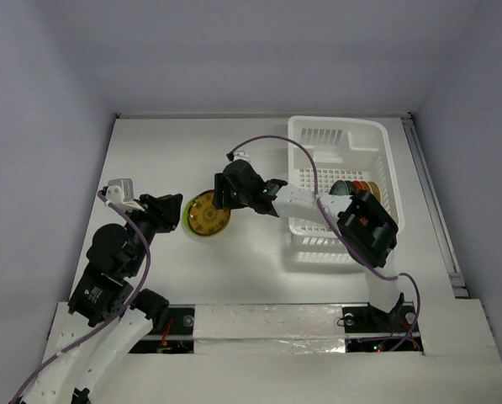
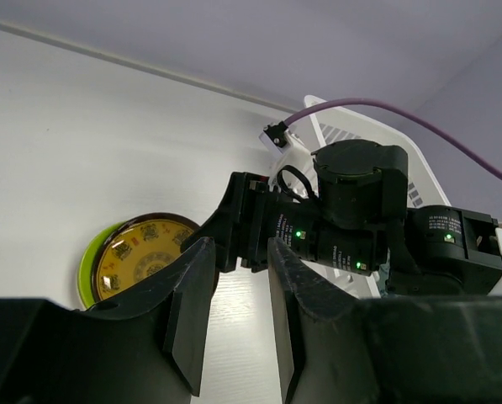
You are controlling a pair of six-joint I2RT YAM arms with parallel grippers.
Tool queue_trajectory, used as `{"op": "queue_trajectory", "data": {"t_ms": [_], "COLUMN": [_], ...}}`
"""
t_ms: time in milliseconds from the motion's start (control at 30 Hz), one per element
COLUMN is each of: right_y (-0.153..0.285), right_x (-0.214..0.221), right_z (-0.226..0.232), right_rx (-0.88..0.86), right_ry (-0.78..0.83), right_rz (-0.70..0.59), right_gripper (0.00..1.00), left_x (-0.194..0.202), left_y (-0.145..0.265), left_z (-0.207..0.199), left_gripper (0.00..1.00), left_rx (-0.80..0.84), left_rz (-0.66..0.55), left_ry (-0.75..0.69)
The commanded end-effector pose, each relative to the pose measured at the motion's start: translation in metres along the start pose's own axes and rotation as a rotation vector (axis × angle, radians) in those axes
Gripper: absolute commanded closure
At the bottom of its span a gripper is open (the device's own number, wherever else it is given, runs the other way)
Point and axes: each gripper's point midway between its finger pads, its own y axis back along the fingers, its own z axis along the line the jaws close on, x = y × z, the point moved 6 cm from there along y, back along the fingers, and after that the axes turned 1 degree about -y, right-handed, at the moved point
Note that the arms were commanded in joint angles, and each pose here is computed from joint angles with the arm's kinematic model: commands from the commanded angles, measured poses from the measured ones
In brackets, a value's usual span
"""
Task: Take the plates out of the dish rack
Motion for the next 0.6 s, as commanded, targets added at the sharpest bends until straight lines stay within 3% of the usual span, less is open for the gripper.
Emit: {"op": "queue_trajectory", "data": {"t_ms": [0,133,200,267,367,400,433,567], "right_y": [0.009,0.029,0.044,0.058,0.101,0.114,0.141,0.195], "right_x": [-0.010,-0.020,-0.029,-0.034,-0.052,-0.056,-0.070,-0.060], "right_z": [0.005,-0.003,-0.004,-0.013,-0.024,-0.028,-0.033,-0.075], "right_rx": [-0.017,0.039,0.060,0.122,0.180,0.196,0.236,0.454], "right_ry": [-0.021,0.028,0.046,0.058,0.069,0.074,0.074,0.119], "right_rz": [-0.056,-0.084,-0.108,-0.141,-0.230,-0.252,-0.326,-0.314], "right_gripper": [0.33,0.18,0.16,0.20,0.63,0.92,0.97,0.98], "left_x": [-0.004,-0.005,-0.006,-0.006,-0.007,-0.007,-0.006,-0.007], "left_y": [-0.003,-0.003,-0.002,-0.002,-0.001,-0.001,0.000,0.001], "left_z": [-0.004,-0.003,-0.003,-0.003,-0.003,-0.003,-0.003,-0.004], "left_gripper": [0.71,0.71,0.71,0.71,0.71,0.71,0.71,0.71], "left_rx": [0.031,0.029,0.031,0.032,0.034,0.034,0.035,0.045], "left_rz": [-0.030,-0.035,-0.039,-0.041,-0.045,-0.045,-0.043,-0.046], "left_ry": [-0.002,-0.003,0.000,0.000,-0.002,0.000,-0.002,-0.001]}}
